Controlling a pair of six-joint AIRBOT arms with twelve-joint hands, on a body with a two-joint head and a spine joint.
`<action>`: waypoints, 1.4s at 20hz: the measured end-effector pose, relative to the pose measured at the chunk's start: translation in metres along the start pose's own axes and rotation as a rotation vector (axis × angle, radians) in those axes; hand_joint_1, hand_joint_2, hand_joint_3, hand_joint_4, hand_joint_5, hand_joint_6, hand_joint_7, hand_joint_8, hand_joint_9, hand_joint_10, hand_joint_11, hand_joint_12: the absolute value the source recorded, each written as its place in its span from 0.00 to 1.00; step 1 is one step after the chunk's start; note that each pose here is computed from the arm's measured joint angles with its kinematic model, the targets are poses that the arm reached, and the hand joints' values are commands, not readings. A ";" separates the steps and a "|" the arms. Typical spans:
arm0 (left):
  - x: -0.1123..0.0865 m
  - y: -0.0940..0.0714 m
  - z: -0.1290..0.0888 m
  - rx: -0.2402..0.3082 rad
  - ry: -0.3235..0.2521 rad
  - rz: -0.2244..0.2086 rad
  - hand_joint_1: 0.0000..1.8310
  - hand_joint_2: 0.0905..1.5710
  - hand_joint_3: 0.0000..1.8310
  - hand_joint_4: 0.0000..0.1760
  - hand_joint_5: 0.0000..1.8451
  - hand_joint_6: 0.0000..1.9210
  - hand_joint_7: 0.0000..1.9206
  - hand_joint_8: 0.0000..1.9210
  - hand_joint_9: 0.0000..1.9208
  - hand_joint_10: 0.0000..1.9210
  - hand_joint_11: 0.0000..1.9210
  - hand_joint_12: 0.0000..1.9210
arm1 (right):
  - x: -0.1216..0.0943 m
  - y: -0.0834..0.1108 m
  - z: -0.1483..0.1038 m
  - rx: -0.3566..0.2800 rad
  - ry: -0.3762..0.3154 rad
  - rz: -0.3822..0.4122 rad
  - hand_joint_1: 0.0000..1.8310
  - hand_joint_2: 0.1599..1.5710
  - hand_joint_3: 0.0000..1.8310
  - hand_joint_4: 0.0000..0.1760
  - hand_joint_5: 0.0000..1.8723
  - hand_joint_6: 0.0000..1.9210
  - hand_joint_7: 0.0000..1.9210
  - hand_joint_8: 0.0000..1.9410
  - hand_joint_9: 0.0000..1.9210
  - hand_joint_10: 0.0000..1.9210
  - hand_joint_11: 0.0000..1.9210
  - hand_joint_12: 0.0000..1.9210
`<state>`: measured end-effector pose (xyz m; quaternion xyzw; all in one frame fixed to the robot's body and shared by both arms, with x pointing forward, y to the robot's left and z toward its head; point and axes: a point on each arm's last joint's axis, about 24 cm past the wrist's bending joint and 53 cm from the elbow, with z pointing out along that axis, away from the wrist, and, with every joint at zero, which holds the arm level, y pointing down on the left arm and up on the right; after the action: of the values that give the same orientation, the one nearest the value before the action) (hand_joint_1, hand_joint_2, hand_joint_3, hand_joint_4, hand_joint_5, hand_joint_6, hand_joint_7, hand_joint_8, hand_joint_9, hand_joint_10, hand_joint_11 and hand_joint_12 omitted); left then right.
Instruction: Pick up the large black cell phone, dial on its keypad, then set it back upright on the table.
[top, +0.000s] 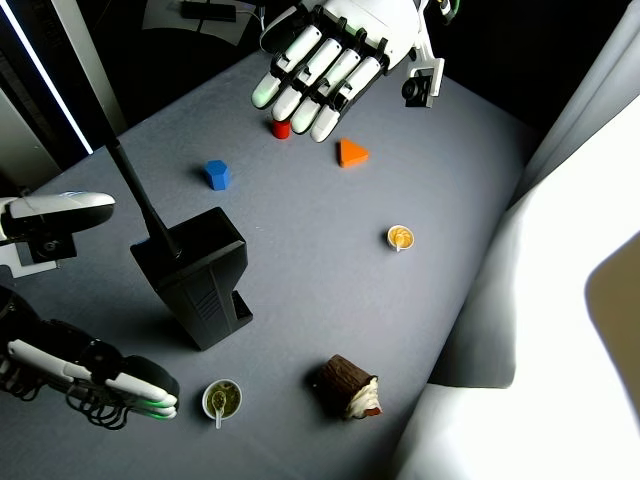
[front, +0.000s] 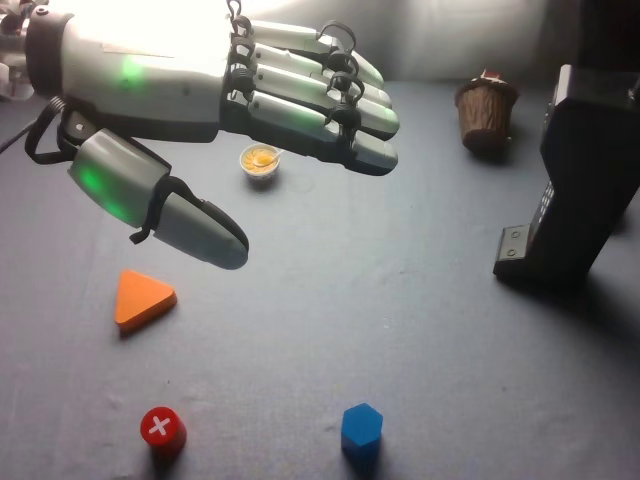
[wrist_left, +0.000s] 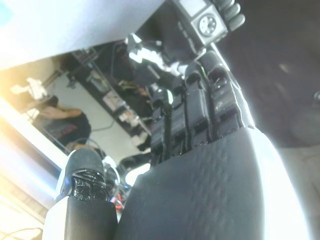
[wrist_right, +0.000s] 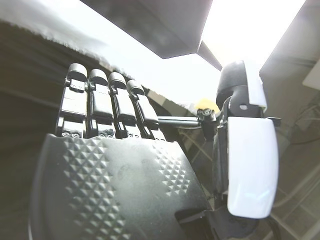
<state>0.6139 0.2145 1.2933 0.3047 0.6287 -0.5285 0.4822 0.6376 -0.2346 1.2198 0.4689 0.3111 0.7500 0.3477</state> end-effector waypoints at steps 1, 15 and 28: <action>0.000 0.000 0.000 0.000 0.001 0.000 0.03 0.74 0.00 0.24 0.11 0.00 0.10 0.00 0.09 0.00 0.00 0.24 | 0.001 -0.001 0.001 -0.001 0.005 0.002 0.42 0.62 0.00 0.00 0.00 0.00 0.00 0.00 0.00 0.00 0.00 0.00; 0.000 0.000 -0.002 -0.002 0.003 0.000 0.01 0.75 0.00 0.22 0.10 0.00 0.09 0.00 0.08 0.00 0.00 0.21 | 0.001 -0.020 0.023 0.001 0.031 0.006 0.55 0.61 0.00 0.00 0.00 0.00 0.00 0.00 0.00 0.00 0.00 0.00; 0.002 -0.001 -0.003 0.002 0.009 0.003 0.02 0.75 0.00 0.22 0.11 0.00 0.09 0.00 0.08 0.00 0.00 0.24 | 0.007 -0.031 0.027 0.011 0.038 0.030 0.51 0.70 0.00 0.00 0.02 0.01 0.02 0.00 0.04 0.00 0.00 0.21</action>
<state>0.6117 0.2166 1.2923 0.3083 0.6301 -0.5270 0.4798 0.6669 -0.2073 1.2083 0.4609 0.3147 0.7622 0.3279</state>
